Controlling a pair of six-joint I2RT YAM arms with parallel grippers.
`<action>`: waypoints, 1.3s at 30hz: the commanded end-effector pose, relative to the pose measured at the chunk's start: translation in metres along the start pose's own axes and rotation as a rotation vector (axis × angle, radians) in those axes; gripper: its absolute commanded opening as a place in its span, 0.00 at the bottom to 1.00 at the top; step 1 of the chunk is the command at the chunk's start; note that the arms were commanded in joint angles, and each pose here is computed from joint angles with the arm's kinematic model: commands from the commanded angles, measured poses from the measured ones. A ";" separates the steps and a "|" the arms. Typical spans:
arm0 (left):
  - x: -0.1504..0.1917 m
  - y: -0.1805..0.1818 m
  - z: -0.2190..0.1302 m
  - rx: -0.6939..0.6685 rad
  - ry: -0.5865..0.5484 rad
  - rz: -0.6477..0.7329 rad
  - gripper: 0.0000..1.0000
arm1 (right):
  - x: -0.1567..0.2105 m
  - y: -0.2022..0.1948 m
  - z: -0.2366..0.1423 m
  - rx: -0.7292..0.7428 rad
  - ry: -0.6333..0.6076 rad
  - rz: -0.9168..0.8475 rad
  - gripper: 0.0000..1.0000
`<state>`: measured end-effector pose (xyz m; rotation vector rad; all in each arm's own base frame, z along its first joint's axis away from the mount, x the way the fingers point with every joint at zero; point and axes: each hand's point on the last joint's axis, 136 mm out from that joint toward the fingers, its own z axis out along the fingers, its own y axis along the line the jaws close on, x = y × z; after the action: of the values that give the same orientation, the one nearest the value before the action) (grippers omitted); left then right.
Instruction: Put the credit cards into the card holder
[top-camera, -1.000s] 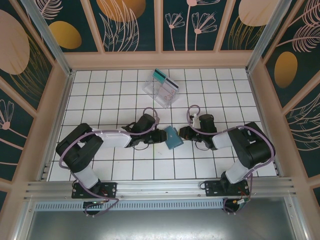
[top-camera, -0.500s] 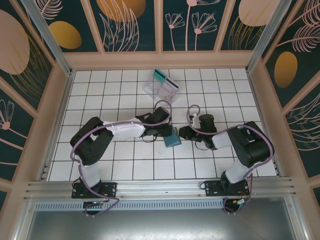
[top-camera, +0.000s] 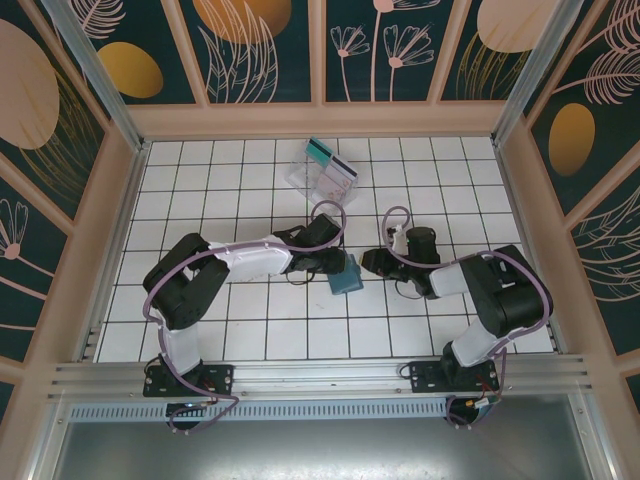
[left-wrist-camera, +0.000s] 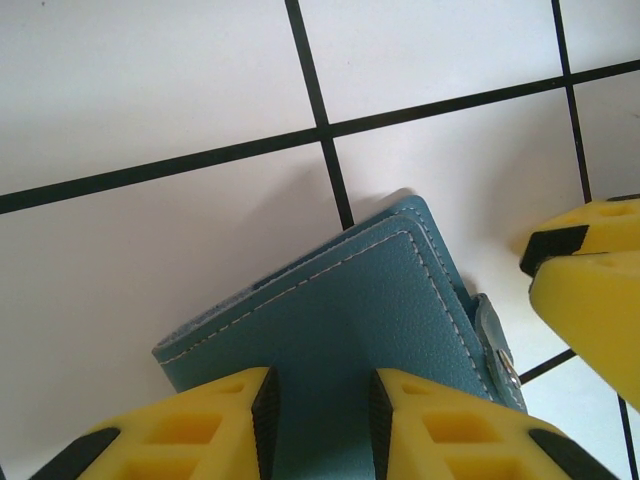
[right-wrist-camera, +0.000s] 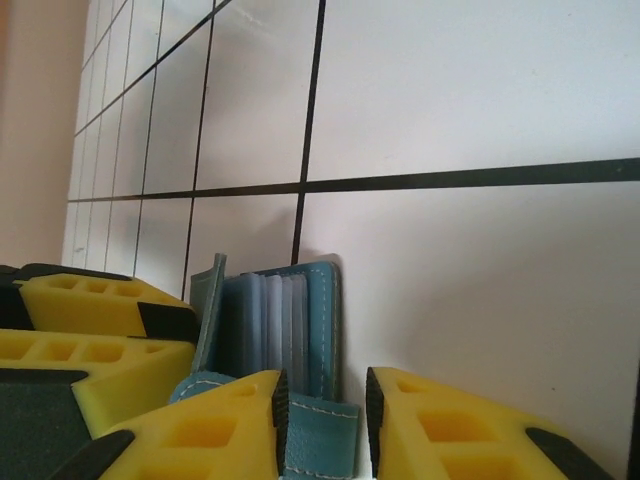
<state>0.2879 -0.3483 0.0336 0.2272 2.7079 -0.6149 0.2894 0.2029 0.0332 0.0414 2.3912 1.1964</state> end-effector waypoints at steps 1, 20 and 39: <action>0.022 0.007 0.011 -0.012 0.072 0.006 0.33 | 0.010 0.003 0.000 -0.042 0.032 0.016 0.33; 0.033 -0.003 0.029 -0.026 0.127 0.019 0.32 | 0.023 0.009 0.002 -0.083 0.101 0.049 0.17; 0.012 -0.026 0.005 0.074 0.038 -0.025 0.33 | 0.045 -0.029 0.021 0.345 0.154 -0.149 0.18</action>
<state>0.2938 -0.3632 0.0349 0.2005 2.6927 -0.6349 0.2864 0.2272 0.0269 -0.1097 2.4761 0.9345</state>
